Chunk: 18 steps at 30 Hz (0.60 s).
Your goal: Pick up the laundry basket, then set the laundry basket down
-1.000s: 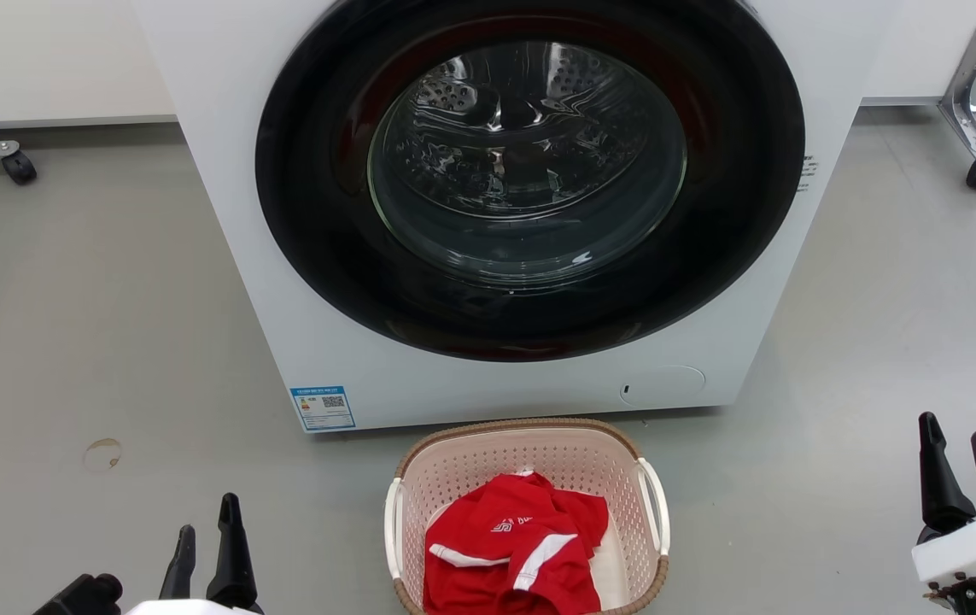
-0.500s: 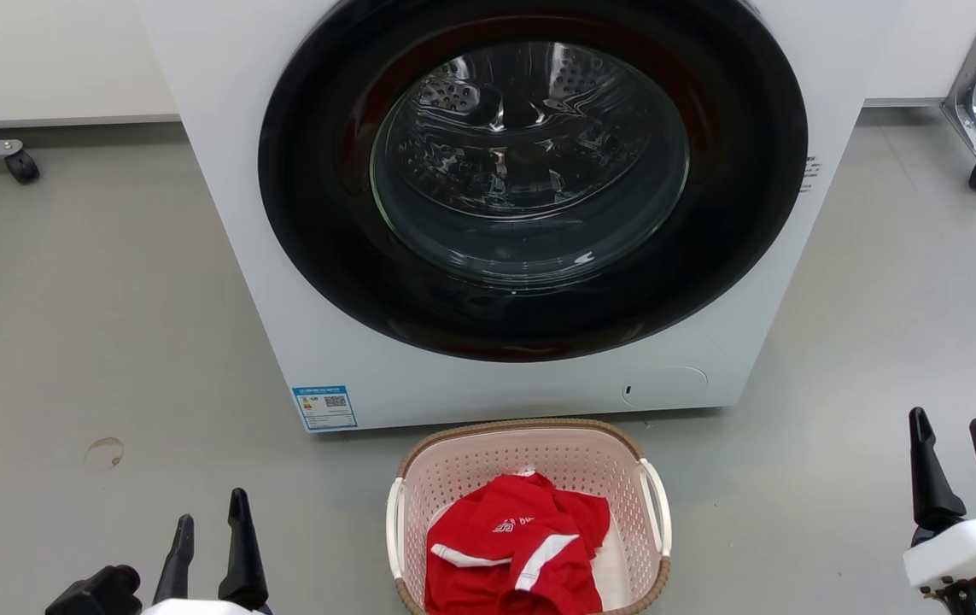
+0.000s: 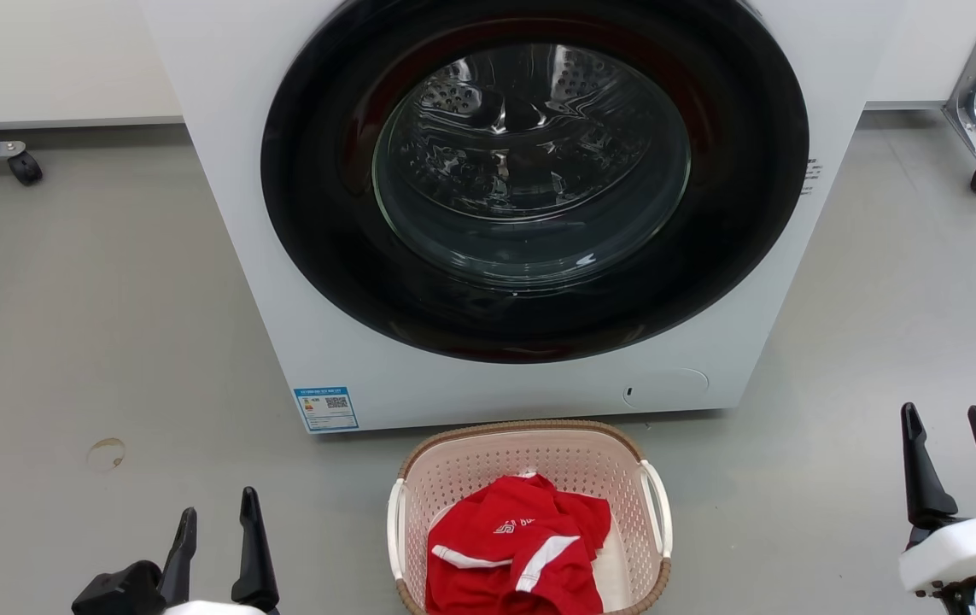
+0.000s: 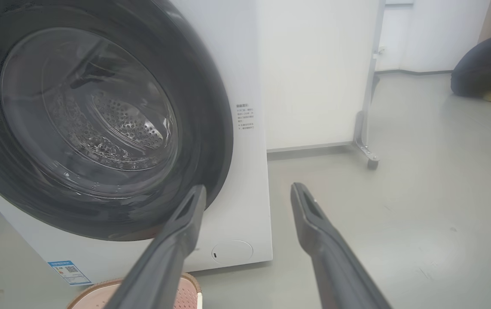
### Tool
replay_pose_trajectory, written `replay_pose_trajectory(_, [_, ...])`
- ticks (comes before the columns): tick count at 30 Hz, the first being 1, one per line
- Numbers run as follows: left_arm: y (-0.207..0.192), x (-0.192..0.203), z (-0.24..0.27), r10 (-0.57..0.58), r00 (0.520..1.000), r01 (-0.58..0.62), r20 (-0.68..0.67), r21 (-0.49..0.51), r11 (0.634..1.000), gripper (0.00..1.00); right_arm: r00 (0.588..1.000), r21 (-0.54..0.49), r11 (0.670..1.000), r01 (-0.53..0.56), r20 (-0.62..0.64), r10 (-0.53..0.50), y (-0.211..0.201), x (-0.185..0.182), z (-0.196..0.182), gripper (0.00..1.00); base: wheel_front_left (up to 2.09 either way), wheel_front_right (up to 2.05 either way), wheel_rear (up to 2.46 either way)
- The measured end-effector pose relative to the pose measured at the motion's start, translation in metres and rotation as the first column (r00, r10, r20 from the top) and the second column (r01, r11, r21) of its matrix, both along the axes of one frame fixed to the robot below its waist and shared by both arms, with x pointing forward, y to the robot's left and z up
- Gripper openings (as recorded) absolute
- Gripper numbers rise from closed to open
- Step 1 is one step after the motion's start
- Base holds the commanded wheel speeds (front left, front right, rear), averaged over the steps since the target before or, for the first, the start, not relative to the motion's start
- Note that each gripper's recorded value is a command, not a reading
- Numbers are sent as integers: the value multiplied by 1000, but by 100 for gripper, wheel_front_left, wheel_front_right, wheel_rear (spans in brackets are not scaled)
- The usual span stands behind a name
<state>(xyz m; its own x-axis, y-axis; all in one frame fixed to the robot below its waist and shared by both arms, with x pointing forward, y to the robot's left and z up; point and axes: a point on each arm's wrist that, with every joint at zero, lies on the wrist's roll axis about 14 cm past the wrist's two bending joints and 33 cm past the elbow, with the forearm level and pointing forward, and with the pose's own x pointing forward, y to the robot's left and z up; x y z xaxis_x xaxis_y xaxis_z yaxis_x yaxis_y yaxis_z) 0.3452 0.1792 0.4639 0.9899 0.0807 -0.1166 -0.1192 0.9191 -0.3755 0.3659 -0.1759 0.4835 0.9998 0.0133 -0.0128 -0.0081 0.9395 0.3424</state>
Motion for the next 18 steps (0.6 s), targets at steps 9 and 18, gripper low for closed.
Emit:
replay_pose_trajectory(9, [-6,-4,-2,-46,999,47,-9,113,993,100,999,-104,994,-19,31,22,3,0,6,100,0,0,0])
replay_pose_trajectory(18, [-14,-6,2,-93,996,93,-11,207,974,100,996,-203,978,-54,56,66,12,0,12,100,0,0,0])
